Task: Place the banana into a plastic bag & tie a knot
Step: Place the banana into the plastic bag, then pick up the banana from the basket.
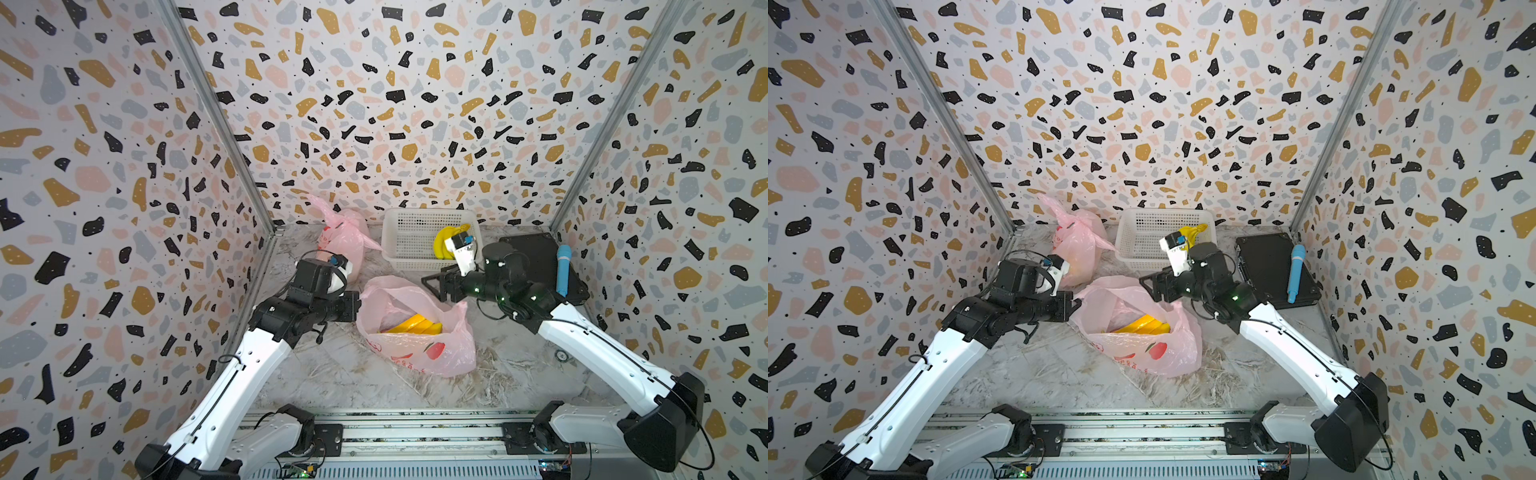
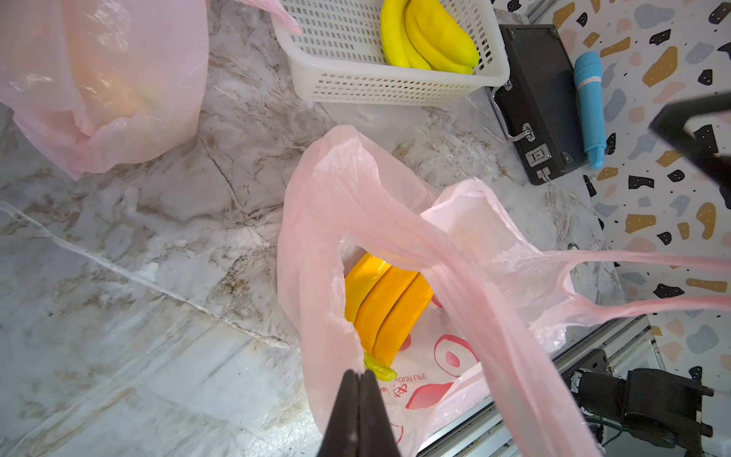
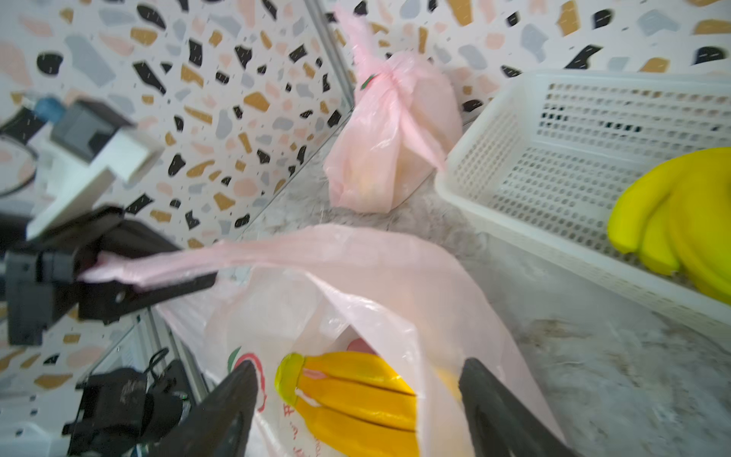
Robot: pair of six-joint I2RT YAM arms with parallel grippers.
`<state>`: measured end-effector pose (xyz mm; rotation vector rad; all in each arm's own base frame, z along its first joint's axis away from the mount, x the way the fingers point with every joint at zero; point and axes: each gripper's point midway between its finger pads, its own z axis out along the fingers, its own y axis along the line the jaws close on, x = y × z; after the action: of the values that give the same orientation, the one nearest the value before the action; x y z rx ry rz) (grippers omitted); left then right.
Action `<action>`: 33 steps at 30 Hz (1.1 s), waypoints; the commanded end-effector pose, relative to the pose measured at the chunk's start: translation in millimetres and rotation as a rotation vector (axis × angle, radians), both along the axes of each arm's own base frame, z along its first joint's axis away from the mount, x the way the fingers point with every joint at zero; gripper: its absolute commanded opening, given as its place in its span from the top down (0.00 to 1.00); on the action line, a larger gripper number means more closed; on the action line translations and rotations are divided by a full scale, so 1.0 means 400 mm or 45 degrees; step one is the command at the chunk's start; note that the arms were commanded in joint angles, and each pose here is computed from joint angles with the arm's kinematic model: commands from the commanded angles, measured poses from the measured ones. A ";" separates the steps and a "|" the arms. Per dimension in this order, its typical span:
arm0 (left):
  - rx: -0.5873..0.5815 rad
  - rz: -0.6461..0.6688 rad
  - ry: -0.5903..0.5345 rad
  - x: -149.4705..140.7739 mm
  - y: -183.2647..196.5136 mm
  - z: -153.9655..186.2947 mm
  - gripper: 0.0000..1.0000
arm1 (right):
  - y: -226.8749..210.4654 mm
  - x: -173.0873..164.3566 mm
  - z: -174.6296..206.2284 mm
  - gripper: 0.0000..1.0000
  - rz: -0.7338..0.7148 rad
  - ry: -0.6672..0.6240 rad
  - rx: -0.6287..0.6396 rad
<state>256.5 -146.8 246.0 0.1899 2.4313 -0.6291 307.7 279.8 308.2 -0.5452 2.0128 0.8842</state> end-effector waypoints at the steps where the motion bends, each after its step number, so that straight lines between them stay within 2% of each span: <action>1: 0.020 -0.004 -0.045 0.009 0.006 0.021 1.00 | -0.031 0.094 -0.027 0.17 -0.058 0.141 0.021; 6: 0.033 -0.011 -0.049 0.007 0.009 0.027 1.00 | -0.098 0.289 -0.125 0.18 -0.245 0.280 -0.091; 11: 0.042 -0.015 -0.049 0.005 0.011 0.031 1.00 | -0.177 0.464 -0.227 0.21 -0.433 0.316 -0.392; 16: 0.042 -0.026 -0.047 0.000 0.010 0.033 1.00 | -0.201 0.574 -0.307 0.23 -0.472 0.305 -0.572; 24: 0.061 -0.031 -0.056 -0.002 0.016 0.036 1.00 | -0.179 0.675 -0.423 0.30 -0.449 0.322 -0.666; 26: 0.063 -0.031 -0.063 -0.003 0.017 0.039 1.00 | -0.177 0.688 -0.441 0.34 -0.449 0.318 -0.679; 28: 0.062 -0.031 -0.068 -0.003 0.018 0.042 1.00 | -0.176 0.694 -0.449 0.42 -0.447 0.313 -0.684; 29: 0.060 -0.032 -0.068 -0.003 0.017 0.042 1.00 | -0.173 0.695 -0.447 0.48 -0.441 0.310 -0.679; 31: 0.058 -0.036 -0.067 -0.004 0.015 0.039 1.00 | -0.168 0.695 -0.433 0.66 -0.433 0.303 -0.660; 33: 0.055 -0.036 -0.063 -0.003 0.015 0.034 1.00 | -0.159 0.689 -0.408 0.75 -0.414 0.292 -0.632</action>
<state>251.3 -141.5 246.7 0.2399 2.4520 -0.5811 588.0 213.1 106.2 -0.3596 2.5054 0.2233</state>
